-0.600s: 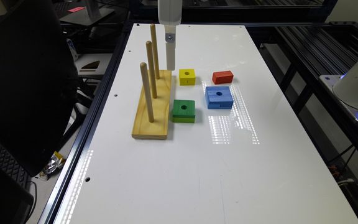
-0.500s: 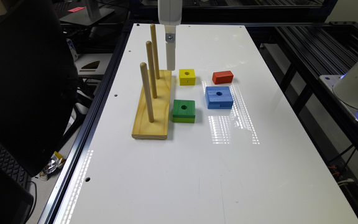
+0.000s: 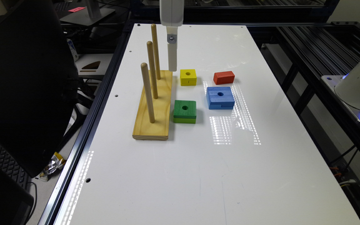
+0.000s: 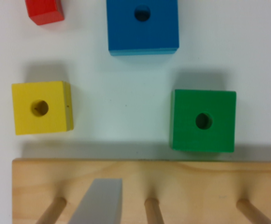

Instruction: Pick up green block.

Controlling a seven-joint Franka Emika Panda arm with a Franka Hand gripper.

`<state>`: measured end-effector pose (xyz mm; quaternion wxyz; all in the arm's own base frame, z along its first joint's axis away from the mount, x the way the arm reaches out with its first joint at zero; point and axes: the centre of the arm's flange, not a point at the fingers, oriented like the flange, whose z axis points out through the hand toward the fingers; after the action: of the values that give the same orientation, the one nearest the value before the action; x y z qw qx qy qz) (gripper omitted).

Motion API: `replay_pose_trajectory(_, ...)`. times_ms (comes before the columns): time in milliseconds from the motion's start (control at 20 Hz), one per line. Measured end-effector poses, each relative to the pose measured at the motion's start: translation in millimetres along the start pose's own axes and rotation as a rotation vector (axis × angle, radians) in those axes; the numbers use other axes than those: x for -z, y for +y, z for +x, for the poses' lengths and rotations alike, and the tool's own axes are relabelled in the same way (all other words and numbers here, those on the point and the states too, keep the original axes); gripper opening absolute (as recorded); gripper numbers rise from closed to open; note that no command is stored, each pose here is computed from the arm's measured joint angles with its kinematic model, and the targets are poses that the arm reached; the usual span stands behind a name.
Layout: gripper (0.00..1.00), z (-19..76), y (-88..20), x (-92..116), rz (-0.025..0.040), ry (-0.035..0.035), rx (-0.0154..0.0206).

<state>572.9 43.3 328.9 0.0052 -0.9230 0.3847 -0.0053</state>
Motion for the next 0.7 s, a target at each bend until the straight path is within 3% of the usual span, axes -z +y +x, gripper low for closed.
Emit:
replay_pose_trajectory(350, 1.00, -5.9, -4.9, 0.0, 0.0018, -0.0021, 0.0117)
replay_pose_trajectory(700, 1.00, -11.3, -9.2, -0.1, 0.0034, -0.0046, 0.0197)
